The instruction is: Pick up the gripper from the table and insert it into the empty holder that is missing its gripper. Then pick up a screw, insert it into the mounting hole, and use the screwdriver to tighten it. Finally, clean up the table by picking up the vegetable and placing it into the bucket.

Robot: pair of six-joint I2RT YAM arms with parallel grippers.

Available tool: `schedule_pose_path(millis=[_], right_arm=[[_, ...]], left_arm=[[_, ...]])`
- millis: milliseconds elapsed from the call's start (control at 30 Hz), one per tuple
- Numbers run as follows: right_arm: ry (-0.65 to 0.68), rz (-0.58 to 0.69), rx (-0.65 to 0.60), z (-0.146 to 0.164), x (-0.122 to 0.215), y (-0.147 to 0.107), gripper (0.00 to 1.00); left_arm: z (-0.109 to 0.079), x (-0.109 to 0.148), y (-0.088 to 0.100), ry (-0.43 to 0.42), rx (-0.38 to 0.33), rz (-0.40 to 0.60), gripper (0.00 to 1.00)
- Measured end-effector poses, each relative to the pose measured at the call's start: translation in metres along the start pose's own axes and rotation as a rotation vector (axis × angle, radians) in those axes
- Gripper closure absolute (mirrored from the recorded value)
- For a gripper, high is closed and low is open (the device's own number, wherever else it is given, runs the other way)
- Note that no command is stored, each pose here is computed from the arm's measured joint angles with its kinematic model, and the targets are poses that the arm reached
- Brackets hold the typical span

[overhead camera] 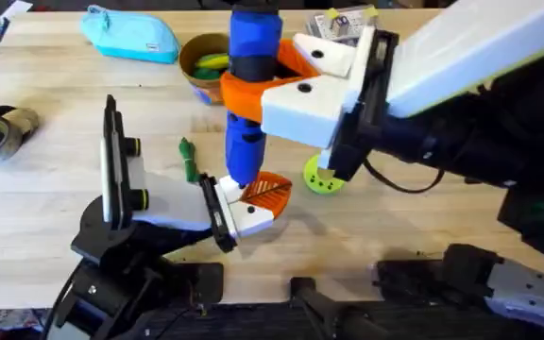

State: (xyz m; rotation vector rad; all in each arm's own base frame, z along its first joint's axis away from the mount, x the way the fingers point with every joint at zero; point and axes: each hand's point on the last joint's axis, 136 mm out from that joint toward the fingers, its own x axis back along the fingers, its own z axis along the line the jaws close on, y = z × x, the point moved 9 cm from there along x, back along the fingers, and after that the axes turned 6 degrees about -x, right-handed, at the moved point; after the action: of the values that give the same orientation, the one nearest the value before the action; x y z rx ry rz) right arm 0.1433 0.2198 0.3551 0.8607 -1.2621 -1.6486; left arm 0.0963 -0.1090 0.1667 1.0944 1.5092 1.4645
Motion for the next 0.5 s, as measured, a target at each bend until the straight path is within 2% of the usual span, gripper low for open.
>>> schedule_pose_path(millis=[267, 500], right_arm=[[-0.009, 0.017, 0.015, -0.002, -0.016, 0.009, 0.976], [0.005, -0.131, 0.164, 0.007, -0.014, 0.063, 0.976]], left_arm=[[0.002, 0.0, 0.0, 0.021, 0.003, -0.002, 0.987], [0.002, 0.0, 0.0, 0.019, 0.002, -0.002, 0.987]])
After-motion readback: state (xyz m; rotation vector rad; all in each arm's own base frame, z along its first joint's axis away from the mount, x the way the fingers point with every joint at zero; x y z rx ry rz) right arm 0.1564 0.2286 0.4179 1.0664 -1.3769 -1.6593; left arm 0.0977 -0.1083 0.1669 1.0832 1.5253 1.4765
